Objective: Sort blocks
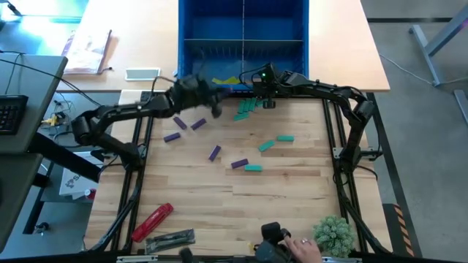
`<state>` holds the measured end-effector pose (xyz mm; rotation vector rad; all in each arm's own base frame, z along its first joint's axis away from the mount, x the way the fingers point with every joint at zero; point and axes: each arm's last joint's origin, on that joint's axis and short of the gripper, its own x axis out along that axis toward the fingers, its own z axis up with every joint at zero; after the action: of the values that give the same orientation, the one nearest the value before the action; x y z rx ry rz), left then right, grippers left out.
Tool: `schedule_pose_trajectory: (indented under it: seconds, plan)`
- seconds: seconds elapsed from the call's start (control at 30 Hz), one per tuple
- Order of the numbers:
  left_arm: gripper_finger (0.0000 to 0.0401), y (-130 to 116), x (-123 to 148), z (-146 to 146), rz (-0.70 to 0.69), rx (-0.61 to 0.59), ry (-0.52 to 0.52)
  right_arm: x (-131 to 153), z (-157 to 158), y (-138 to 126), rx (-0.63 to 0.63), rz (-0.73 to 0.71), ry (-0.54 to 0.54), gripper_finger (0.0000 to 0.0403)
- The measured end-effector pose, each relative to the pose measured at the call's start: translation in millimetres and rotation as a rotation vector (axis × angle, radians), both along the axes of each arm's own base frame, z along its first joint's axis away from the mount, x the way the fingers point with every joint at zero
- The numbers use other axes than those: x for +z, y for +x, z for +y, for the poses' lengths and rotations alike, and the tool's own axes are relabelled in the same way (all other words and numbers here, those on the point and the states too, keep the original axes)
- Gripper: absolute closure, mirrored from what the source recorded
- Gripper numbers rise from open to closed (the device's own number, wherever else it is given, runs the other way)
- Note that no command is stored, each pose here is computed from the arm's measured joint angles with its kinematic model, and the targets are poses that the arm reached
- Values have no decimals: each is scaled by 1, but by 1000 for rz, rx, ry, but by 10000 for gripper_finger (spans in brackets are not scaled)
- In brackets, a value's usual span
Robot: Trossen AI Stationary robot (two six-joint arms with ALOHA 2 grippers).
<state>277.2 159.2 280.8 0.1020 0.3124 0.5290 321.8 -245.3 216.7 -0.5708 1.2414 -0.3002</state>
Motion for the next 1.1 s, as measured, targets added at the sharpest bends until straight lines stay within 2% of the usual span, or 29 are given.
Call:
schedule_pose_trajectory:
  seconds: [0.13, 0.27, 0.5, 0.63, 0.77, 0.83, 0.9, 1.0, 1.1]
  plan:
    - [339, 10, 30, 39, -72, 82, 103, 0, 1, 1, 0, 1, -3, 343]
    - [339, 25, 53, 89, -209, 48, 132, 0, 2, 1, 1, 2, -3, 343]
    - [339, 73, 54, 168, -326, -1, 160, 1, 2, 3, 9, -8, -20, 343]
    - [339, 100, 49, 201, -342, 13, 174, 2, 2, 5, 13, -22, -32, 343]
    - [339, 112, 53, 229, -420, 42, 234, 2, 2, 5, 12, -26, -29, 343]
    - [339, 117, 50, 241, -442, 76, 264, 2, 2, 5, 11, -27, -29, 343]
    - [338, 124, 33, 251, -443, 110, 270, 2, 2, 5, 10, -28, -28, 343]
    - [310, 131, 3, 257, -488, 112, 301, 2, 2, 5, 7, -31, -28, 343]
    - [280, 133, -5, 258, -482, 109, 305, 2, 2, 6, 3, -33, -27, 343]
